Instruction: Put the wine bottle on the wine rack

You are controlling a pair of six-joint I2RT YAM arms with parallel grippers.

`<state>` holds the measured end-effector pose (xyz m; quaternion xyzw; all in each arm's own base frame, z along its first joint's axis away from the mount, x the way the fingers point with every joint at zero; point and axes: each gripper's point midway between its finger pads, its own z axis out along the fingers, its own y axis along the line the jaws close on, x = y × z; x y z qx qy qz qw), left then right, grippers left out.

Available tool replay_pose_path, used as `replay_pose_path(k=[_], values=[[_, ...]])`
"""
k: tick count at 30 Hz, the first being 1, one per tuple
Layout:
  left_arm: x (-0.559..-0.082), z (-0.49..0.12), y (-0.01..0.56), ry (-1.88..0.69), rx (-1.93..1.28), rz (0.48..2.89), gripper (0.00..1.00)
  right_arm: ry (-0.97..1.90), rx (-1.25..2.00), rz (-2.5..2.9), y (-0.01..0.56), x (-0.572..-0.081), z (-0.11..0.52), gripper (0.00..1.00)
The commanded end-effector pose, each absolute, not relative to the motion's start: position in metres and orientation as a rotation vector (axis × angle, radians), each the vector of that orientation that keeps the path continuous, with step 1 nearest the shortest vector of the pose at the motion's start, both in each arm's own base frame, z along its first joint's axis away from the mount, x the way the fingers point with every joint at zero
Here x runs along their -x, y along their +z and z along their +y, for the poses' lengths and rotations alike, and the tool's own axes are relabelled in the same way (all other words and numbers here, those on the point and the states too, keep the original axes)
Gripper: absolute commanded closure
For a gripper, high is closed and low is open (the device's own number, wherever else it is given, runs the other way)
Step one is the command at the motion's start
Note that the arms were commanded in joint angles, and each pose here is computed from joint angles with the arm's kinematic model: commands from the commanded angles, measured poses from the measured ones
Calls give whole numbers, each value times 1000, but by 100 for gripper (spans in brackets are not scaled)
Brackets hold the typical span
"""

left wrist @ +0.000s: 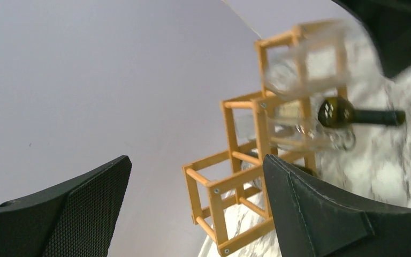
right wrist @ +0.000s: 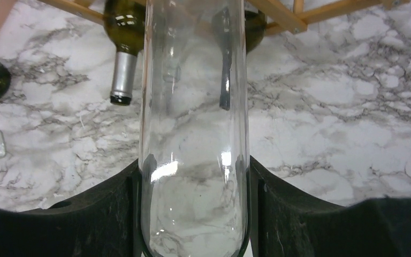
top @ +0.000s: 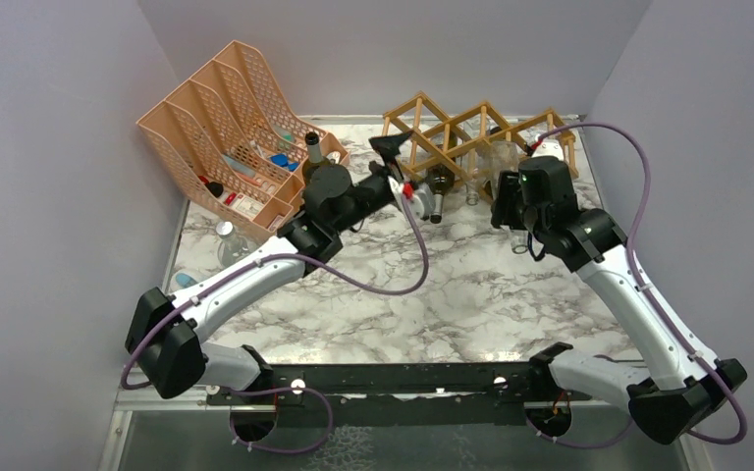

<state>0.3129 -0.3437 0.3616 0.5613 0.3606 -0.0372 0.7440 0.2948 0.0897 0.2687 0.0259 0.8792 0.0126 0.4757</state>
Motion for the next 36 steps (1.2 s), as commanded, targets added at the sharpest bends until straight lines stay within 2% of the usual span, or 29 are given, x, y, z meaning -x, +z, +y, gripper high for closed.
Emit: replay_pose_path(k=[1, 4, 9, 15, 20, 26, 36], values=[[-318, -326, 432, -360, -879, 931, 1, 79, -160, 2128, 264, -290, 80, 83], [-329, -317, 435, -458, -698, 1061, 1, 38, -216, 2152, 249, -283, 66, 83], [-324, -328, 418, -628, -654, 1147, 1, -11, -266, 2177, 232, -271, 51, 83], [-320, -330, 390, -717, -604, 1250, 1, -87, -294, 2194, 217, -270, 34, 83], [-314, -317, 362, -693, -601, 1352, 1, -137, -337, 2212, 207, -274, 22, 83], [-335, -291, 349, -503, -533, 1503, 1, -162, -356, 2202, 197, -296, 9, 84], [-334, -284, 344, -471, -534, 1532, 1, -125, -361, 2132, 193, -333, 7, 87]])
